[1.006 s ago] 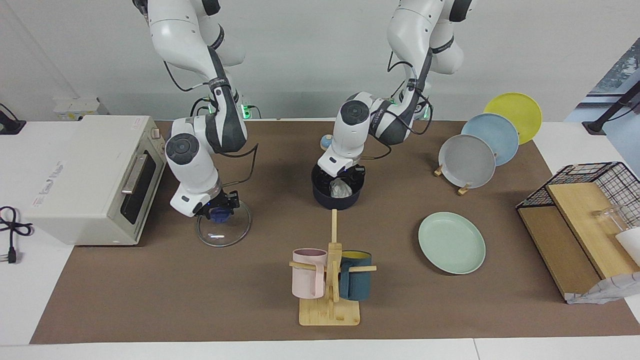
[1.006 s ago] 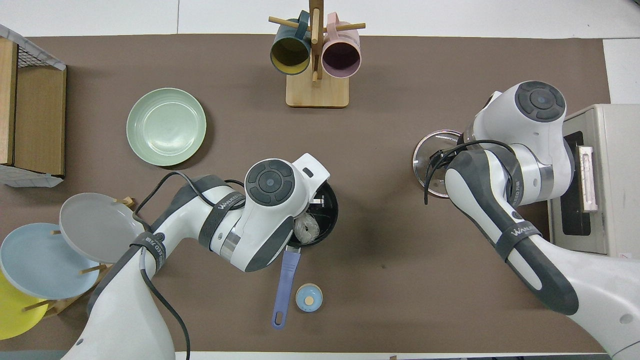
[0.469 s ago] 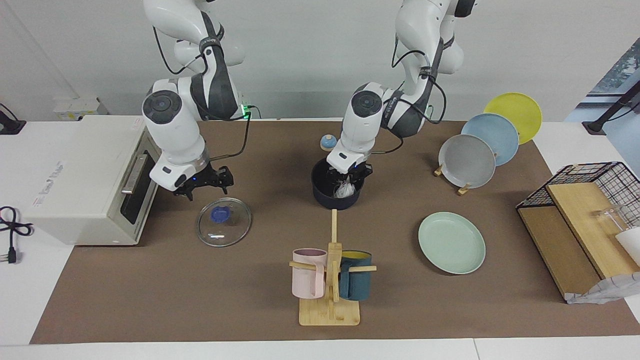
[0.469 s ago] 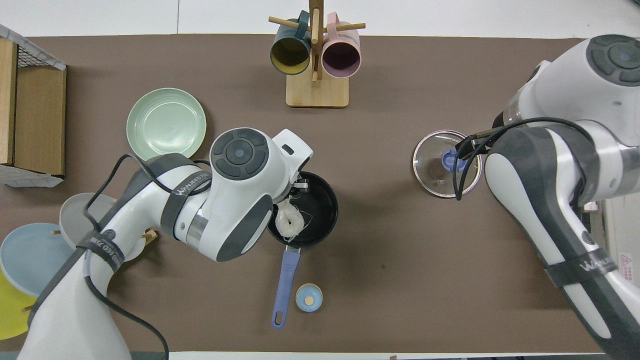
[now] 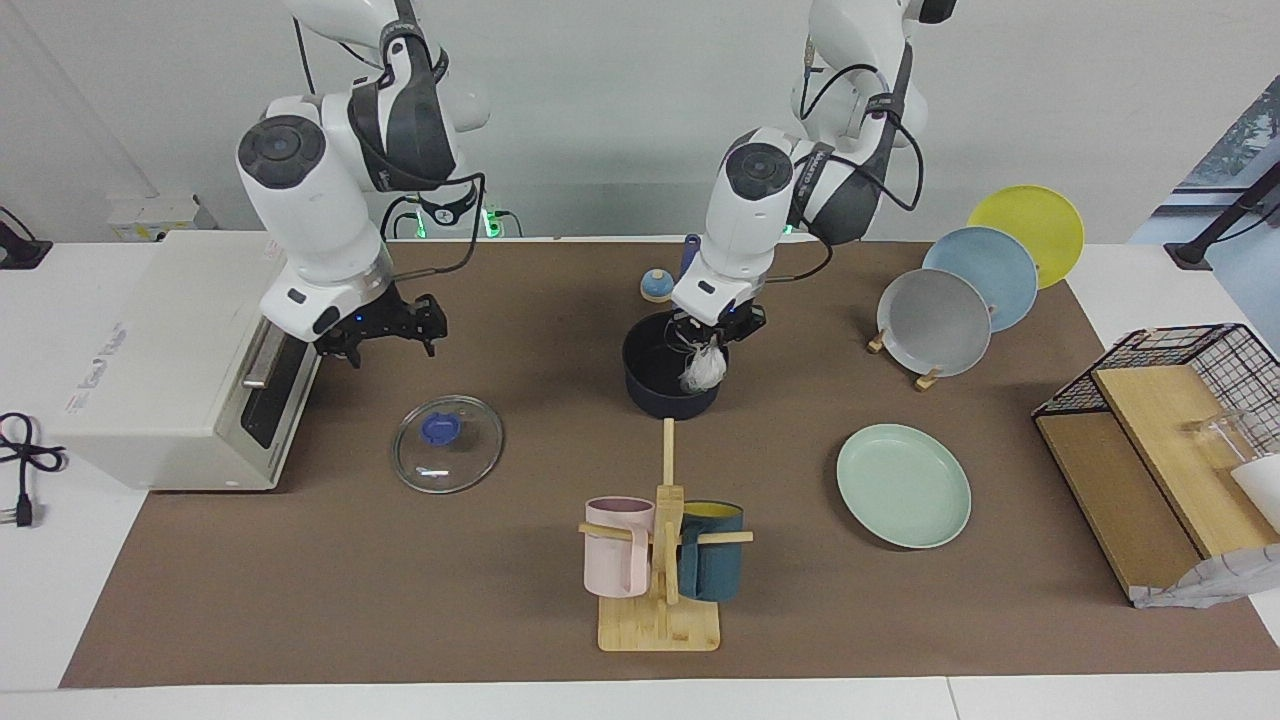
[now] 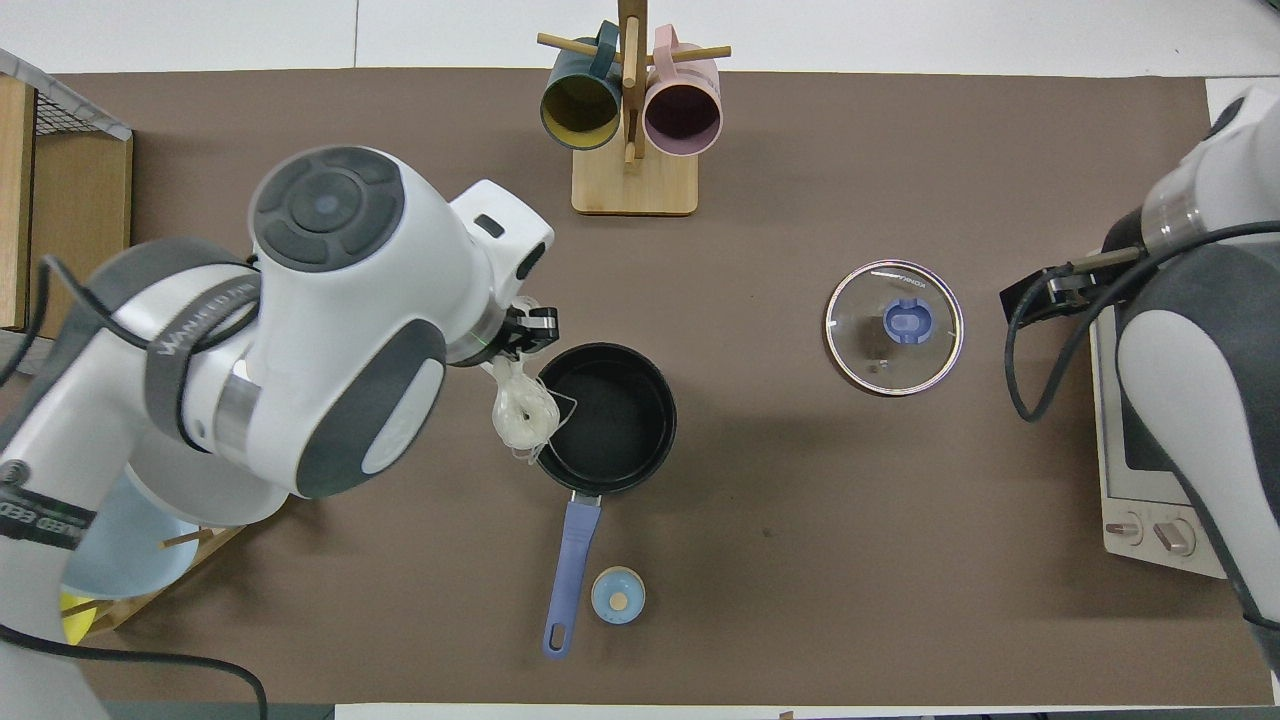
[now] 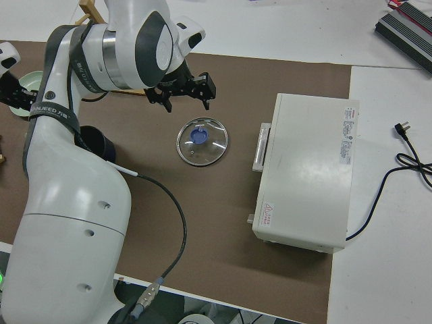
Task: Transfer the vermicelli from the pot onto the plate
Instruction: 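Carry the vermicelli to the green plate while the right gripper withdraws, then lower the vermicelli onto the green plate and open the left gripper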
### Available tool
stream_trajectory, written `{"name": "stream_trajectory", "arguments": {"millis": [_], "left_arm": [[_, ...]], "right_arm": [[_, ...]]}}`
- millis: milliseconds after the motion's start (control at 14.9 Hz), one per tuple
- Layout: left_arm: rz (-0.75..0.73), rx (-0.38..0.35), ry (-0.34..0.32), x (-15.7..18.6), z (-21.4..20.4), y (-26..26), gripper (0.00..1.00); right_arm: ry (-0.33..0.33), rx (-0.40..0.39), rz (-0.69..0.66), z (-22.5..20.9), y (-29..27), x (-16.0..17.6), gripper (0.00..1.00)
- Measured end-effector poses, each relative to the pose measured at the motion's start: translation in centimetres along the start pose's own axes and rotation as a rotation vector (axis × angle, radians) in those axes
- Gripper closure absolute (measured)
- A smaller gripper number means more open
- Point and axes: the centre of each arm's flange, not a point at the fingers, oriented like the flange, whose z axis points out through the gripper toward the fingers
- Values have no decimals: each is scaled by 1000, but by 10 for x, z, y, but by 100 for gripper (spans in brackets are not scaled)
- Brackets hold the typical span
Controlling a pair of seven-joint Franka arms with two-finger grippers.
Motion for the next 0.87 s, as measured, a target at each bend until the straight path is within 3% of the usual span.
{"name": "stream_trajectory", "arguments": {"millis": [201,402,536,872], "left_arm": [[-65,-26,21,35,-22,-58,83],[-64,-34,28,65,-23,-123,83],[-71,-46,67,86,-20,-162,83],[-61,-60,137,133,32,-196,83]], "right_arm": [[-4,-2,33,-20,-1,-20,0],[-9,-3,50,-19,-3,-21,0],[-15,-2,55,-16,-2,-20,0],[26,-2,55,-12,-2,-10,0]]}}
